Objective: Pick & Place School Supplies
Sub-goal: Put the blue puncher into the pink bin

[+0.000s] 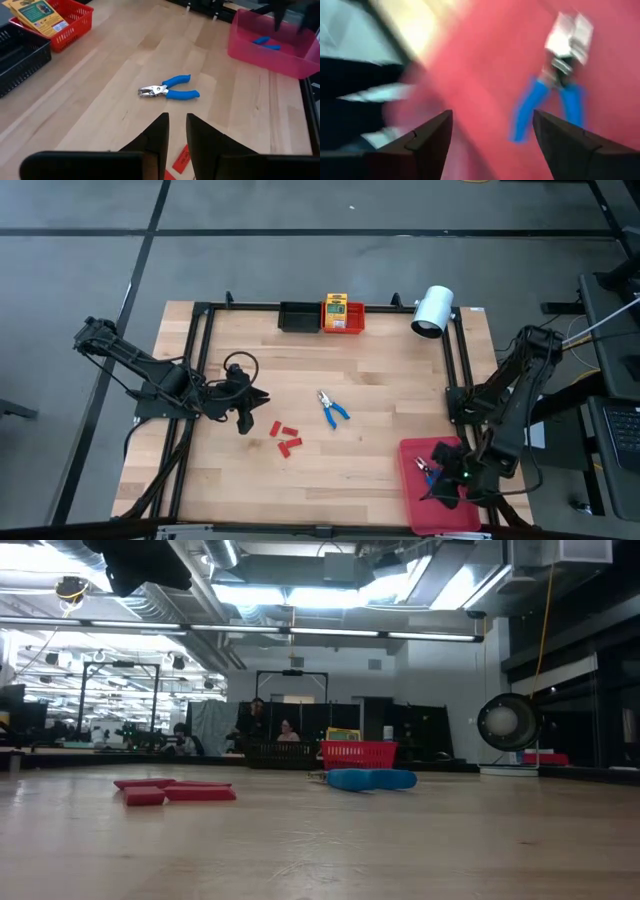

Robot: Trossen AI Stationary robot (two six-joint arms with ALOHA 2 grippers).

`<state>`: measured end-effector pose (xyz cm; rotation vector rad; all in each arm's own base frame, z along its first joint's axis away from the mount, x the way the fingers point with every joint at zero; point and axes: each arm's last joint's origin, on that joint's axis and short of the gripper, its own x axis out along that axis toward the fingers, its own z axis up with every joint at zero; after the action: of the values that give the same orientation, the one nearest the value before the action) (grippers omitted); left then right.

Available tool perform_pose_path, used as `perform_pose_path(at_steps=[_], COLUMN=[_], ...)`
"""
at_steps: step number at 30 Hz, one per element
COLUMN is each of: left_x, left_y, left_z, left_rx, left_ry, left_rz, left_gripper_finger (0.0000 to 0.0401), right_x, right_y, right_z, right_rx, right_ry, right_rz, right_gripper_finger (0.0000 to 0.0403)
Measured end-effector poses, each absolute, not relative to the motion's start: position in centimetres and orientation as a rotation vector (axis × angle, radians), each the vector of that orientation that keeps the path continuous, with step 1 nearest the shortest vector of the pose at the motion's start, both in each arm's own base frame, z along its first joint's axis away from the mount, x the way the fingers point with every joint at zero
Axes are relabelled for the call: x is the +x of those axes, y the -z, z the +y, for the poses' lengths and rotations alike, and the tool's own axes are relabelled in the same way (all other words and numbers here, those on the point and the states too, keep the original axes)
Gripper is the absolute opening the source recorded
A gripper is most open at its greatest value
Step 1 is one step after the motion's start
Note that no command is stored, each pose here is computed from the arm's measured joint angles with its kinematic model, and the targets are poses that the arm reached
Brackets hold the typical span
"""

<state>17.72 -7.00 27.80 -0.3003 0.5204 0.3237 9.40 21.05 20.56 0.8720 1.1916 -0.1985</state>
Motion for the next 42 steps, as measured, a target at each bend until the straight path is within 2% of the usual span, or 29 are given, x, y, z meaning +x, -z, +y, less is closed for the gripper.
perform_pose_path(at_steps=[5, 10, 14, 21, 27, 30, 33, 42], left_x=[17.7, 17.6, 17.5, 17.5, 17.5, 17.5, 17.5, 17.5], left_y=[-27.8, -27.7, -27.5, -27.5, -27.5, -27.5, -27.5, -27.5], left_z=[-7.0, -6.9, -7.0, -7.0, -7.0, -7.0, -7.0, -7.0], left_rx=[-0.314, -0.299, -0.288, -0.255, -0.217, -0.216, -0.22, -0.231], left_ry=[-0.329, -0.338, -0.321, -0.284, -0.281, -0.288, -0.29, -0.301], left_rz=[0.518, 0.53, 0.555, 0.577, 0.577, 0.574, 0.573, 0.566], left_gripper_finger=[0.0061, 0.0061, 0.0061, 0.0061, 0.0061, 0.0061, 0.0061, 0.0061], right_x=[12.9, 18.7, 22.8, 27.5, 31.4, 32.9, 34.5, 37.8], right_y=[-25.2, -27.6, -26.7, -24.9, -22.0, -20.6, -19.9, -17.1], right_z=[21.0, 18.0, 13.8, 8.2, 6.9, 7.0, 6.8, 6.3], right_rx=[0.821, 0.616, 0.458, 0.322, 0.188, 0.138, 0.158, 0.401], right_ry=[0.142, 0.119, 0.115, 0.029, -0.197, -0.238, -0.229, -0.063], right_rz=[0.9, 0.718, 0.801, 0.863, 0.829, 0.865, 0.884, 1.007], right_gripper_finger=[0.0259, 0.0235, 0.0221, 0.0208, 0.0208, 0.0208, 0.0207, 0.0207])
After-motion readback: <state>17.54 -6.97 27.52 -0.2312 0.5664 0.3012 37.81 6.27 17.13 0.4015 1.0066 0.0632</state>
